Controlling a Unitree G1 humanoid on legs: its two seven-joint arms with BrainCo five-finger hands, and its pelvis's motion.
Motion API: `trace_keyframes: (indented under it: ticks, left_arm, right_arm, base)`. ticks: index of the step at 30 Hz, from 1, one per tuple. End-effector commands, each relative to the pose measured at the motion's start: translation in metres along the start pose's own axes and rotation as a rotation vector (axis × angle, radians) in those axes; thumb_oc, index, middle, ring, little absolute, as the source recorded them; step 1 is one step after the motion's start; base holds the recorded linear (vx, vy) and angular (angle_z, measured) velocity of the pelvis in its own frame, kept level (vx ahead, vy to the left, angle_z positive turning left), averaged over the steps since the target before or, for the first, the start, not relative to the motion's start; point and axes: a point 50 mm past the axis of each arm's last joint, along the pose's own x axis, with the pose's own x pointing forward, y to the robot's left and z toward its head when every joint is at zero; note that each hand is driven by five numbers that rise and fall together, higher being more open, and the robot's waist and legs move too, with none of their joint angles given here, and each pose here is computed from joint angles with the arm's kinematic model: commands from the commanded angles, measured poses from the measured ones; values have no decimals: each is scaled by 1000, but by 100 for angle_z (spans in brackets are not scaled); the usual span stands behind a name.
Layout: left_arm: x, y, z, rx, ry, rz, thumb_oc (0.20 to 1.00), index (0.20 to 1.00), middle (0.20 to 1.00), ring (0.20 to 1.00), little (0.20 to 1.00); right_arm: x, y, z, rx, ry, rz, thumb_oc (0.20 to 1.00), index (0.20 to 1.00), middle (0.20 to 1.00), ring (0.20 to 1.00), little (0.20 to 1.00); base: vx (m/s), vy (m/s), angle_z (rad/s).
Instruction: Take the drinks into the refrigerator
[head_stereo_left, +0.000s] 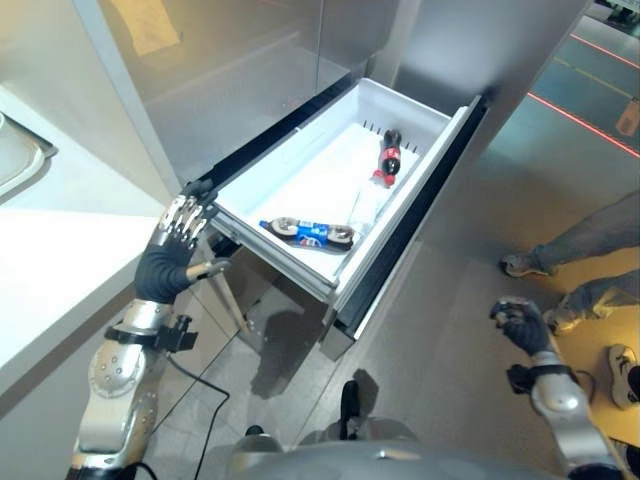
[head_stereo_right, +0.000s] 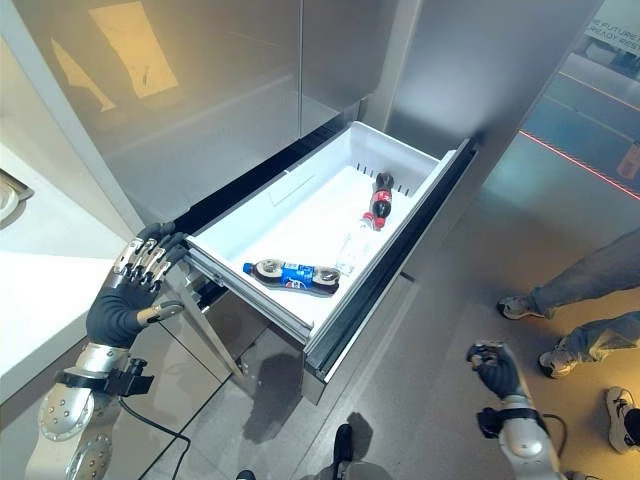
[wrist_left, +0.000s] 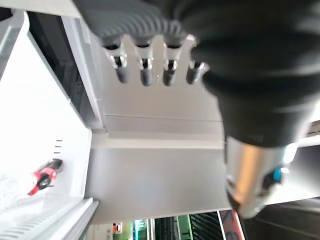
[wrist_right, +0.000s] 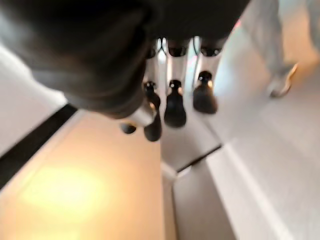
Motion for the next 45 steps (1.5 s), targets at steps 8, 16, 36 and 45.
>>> trace_keyframes:
  ticks: [8, 16, 36, 45]
  left_arm:
    - [22, -22, 24, -47, -183, -124, 1000, 1000, 1000, 1000, 1000]
    - [22, -27, 28, -75, -193, -153, 1000, 1000, 1000, 1000, 1000]
    - [29, -28, 38, -183, -237, -218, 1000, 1000, 1000, 1000, 1000]
    - [25, -28, 35, -141, -219, -190, 1000, 1000, 1000, 1000, 1000]
  right_arm:
    - [62, 9, 115, -117, -424, 127, 200, 200, 200, 200, 200]
    - [77, 36, 191, -281, -675, 257, 200, 200, 200, 200, 200]
    - [40, 30, 372, -324, -1261, 253, 200, 200, 200, 200, 200]
    - [75, 30, 284, -250, -939, 266, 200, 200, 200, 200, 200]
  base:
    - [12, -32, 8]
    - [8, -39, 14]
    - [11, -21, 20]
    - [-6, 7, -1]
